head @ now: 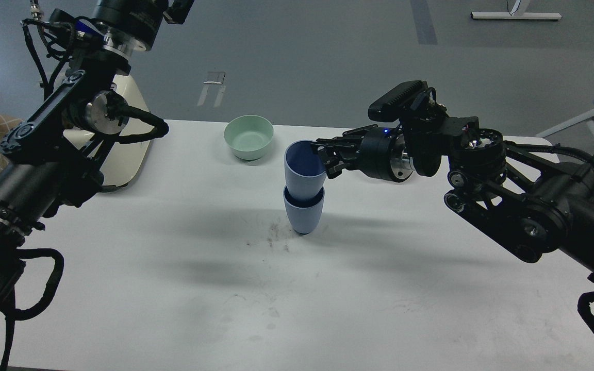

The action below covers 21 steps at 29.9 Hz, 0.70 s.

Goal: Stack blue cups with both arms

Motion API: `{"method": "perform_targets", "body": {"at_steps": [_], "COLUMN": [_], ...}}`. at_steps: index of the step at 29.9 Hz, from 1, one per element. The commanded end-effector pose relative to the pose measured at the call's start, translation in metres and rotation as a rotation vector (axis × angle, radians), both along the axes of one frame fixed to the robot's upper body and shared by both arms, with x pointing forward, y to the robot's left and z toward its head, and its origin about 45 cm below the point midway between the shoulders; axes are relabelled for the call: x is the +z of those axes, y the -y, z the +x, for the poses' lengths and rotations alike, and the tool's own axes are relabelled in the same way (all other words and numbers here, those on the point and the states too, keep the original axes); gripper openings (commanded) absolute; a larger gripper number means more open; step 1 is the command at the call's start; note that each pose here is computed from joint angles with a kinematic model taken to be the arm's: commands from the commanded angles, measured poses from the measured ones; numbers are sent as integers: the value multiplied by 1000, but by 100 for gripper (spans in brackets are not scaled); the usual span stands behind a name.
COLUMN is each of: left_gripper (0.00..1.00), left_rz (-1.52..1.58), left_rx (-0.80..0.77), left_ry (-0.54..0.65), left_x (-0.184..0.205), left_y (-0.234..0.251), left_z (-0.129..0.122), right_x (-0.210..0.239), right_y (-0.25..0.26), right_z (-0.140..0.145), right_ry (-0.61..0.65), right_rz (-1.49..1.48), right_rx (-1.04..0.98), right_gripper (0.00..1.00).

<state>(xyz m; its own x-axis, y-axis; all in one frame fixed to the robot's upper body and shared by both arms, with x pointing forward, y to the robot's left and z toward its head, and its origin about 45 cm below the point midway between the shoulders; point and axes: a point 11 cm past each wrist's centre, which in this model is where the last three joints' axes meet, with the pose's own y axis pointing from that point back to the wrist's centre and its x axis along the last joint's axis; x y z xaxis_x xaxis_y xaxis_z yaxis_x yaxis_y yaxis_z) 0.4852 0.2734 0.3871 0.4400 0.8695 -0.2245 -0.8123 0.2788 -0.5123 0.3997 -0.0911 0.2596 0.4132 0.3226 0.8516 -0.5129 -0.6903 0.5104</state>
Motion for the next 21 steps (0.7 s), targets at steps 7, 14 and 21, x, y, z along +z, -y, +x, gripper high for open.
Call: {"method": "perform_targets", "body": {"at_steps": [7, 14, 21], "left_gripper": [98, 98, 98], "left_rz": [2, 3, 4], "left_rx": [2, 3, 4], "left_ry": [2, 2, 2], "left_x": [1, 1, 1], "left_y": [-1, -2, -2], "left_z": [0, 0, 0], "right_x": [-6, -7, -10], "right_y": [-3, -3, -3], "right_z": [-5, -6, -7], "right_ry": [-15, -17, -25], "right_rz": [1, 2, 3], "right_rx": [10, 11, 11], "right_gripper": [11, 12, 21]}}
